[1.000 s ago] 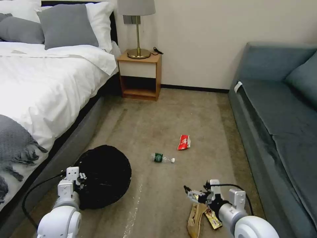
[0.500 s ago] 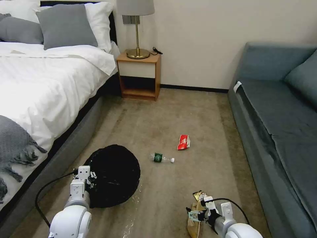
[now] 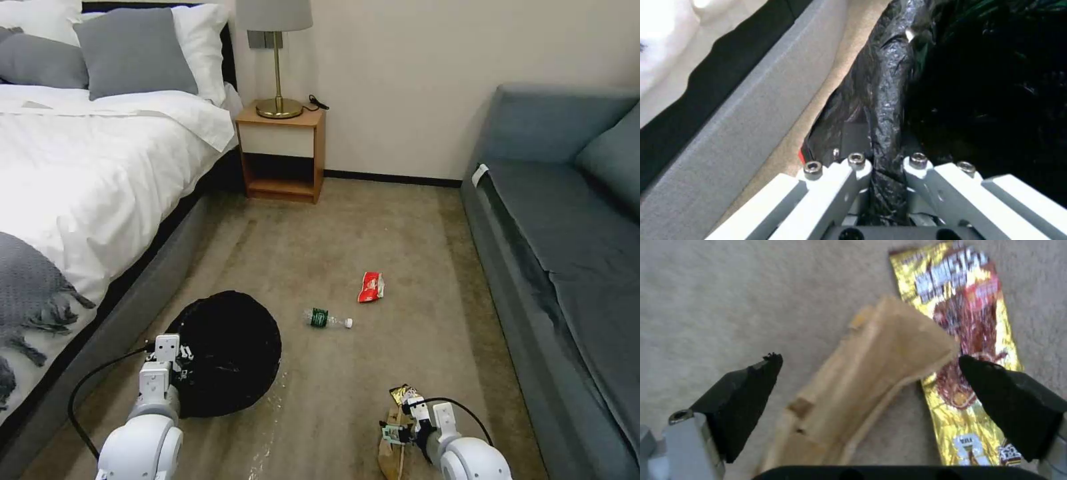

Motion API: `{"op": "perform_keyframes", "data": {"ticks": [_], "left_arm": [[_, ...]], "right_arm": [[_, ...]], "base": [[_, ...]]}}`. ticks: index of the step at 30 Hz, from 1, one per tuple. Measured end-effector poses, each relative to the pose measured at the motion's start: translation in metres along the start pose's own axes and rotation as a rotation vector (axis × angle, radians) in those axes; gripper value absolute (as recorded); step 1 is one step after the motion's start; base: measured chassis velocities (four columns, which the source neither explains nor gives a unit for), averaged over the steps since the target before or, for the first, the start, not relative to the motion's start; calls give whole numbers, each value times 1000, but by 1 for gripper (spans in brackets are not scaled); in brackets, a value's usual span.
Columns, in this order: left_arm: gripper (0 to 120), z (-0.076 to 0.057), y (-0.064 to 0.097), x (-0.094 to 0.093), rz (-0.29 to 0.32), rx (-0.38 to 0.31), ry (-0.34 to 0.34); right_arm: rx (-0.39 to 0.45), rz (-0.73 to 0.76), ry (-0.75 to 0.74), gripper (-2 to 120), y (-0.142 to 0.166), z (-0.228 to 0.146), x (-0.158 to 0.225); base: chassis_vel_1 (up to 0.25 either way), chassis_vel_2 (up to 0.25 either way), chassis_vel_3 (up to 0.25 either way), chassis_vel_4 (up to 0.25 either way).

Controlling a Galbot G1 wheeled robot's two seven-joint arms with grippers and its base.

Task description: Pick up the trash bin, then pick up the garbage on the floor and place it into the trash bin.

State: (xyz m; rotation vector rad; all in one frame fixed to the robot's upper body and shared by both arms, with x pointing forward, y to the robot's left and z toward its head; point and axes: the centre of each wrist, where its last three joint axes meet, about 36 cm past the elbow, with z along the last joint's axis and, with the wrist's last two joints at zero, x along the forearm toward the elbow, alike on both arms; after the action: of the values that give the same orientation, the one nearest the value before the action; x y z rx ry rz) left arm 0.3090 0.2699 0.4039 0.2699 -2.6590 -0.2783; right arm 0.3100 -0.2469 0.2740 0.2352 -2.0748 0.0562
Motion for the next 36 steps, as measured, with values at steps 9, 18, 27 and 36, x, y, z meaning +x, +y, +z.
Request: {"op": "perform_keyframes", "data": {"ticks": [9, 18, 27, 36], "left_arm": [[2, 0, -4, -2, 7, 1, -2], [2, 2, -3, -2, 8, -1, -3], [2, 3, -7, -2, 17, -1, -8], [2, 0, -10, 3, 29, 0, -24]], "right_arm": [[10, 19, 59, 79, -13, 6, -26], [2, 16, 65, 45, -15, 9, -32], [-2, 15, 46, 10, -14, 4, -28], [-9, 9, -42, 0, -15, -19, -2]], "base": [[0, 0, 0, 0], [0, 0, 0, 0], [0, 0, 0, 0], [0, 0, 0, 0]]}}
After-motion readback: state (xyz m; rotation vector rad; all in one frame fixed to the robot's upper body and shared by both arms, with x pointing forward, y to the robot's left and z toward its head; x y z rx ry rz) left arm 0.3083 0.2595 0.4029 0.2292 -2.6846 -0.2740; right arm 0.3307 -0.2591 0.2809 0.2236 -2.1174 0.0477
